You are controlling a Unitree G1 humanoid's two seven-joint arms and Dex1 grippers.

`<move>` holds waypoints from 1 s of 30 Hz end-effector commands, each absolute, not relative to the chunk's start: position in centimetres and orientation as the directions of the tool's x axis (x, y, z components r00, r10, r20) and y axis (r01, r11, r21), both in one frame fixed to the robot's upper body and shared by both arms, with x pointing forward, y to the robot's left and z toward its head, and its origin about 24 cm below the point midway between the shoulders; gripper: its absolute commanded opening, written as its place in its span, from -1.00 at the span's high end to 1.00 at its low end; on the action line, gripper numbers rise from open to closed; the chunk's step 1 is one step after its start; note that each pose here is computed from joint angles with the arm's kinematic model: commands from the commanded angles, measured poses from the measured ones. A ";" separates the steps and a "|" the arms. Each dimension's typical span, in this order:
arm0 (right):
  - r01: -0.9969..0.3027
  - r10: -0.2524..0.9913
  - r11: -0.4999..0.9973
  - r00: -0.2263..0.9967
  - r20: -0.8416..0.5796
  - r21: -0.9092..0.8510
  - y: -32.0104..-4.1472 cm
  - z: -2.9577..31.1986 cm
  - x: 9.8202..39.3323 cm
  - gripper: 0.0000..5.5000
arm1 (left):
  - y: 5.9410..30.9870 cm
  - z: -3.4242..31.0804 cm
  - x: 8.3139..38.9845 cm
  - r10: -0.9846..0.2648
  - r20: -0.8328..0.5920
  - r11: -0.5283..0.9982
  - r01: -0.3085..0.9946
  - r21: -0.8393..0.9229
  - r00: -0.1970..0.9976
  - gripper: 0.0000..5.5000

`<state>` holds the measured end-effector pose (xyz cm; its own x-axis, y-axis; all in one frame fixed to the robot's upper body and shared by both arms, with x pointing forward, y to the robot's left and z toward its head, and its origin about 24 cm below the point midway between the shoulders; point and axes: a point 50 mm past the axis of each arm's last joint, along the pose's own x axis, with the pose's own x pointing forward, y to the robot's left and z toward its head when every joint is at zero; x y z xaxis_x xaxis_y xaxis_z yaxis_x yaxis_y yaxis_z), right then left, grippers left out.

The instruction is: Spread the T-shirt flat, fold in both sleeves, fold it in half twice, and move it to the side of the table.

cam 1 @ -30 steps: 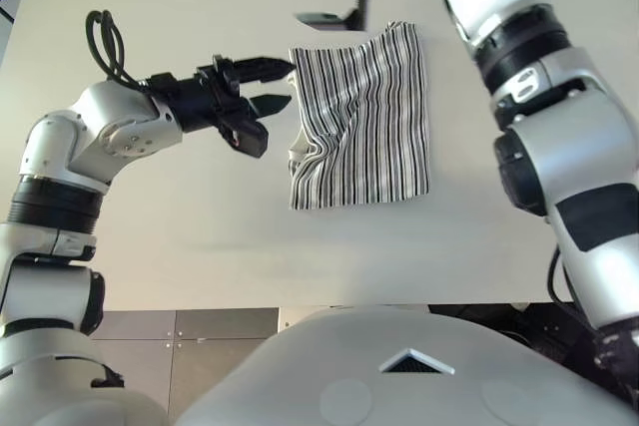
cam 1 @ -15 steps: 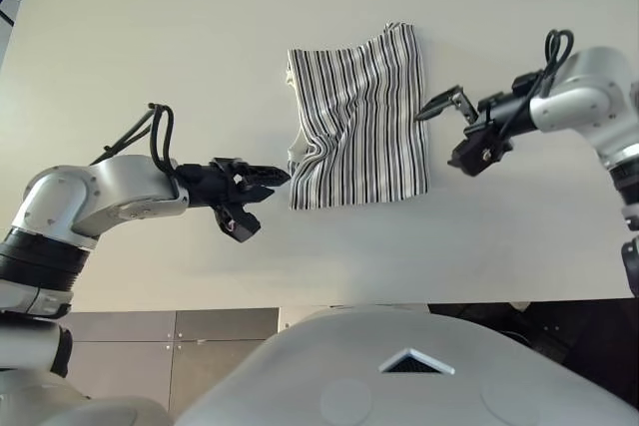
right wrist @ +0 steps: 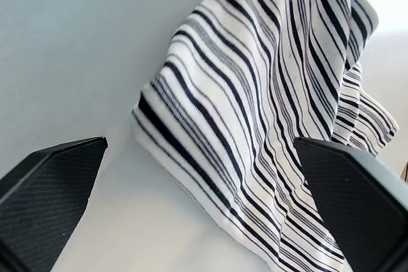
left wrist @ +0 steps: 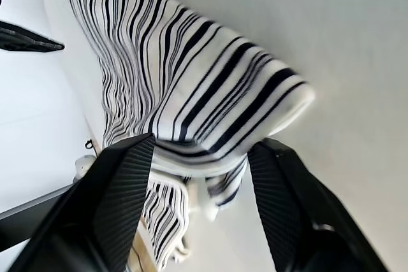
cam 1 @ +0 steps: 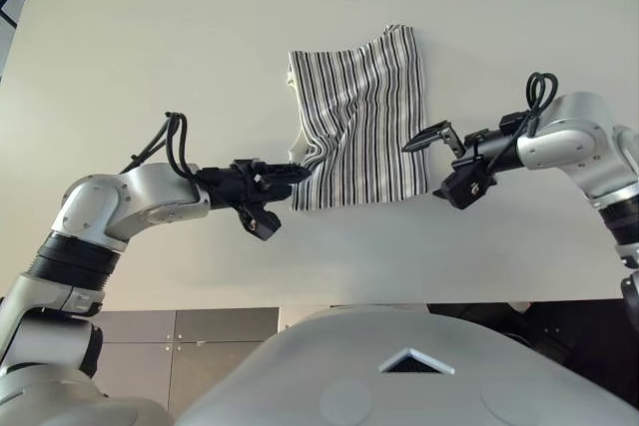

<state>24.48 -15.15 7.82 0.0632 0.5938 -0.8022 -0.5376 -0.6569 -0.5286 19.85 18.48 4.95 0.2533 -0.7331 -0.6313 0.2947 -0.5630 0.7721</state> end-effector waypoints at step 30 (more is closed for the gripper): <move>-0.488 0.469 -0.778 -0.031 -0.883 -0.396 -13.7 4.4 22.4 0.18 | 17.4 3.6 19.4 -0.721 -0.678 -0.617 0.309 0.723 0.146 0.96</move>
<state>23.65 -13.39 6.63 0.0384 0.5458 -0.8370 -0.4587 -0.7345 -0.5000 19.39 17.33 3.77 0.1558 -0.7360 -0.6588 0.3105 -0.5966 0.7400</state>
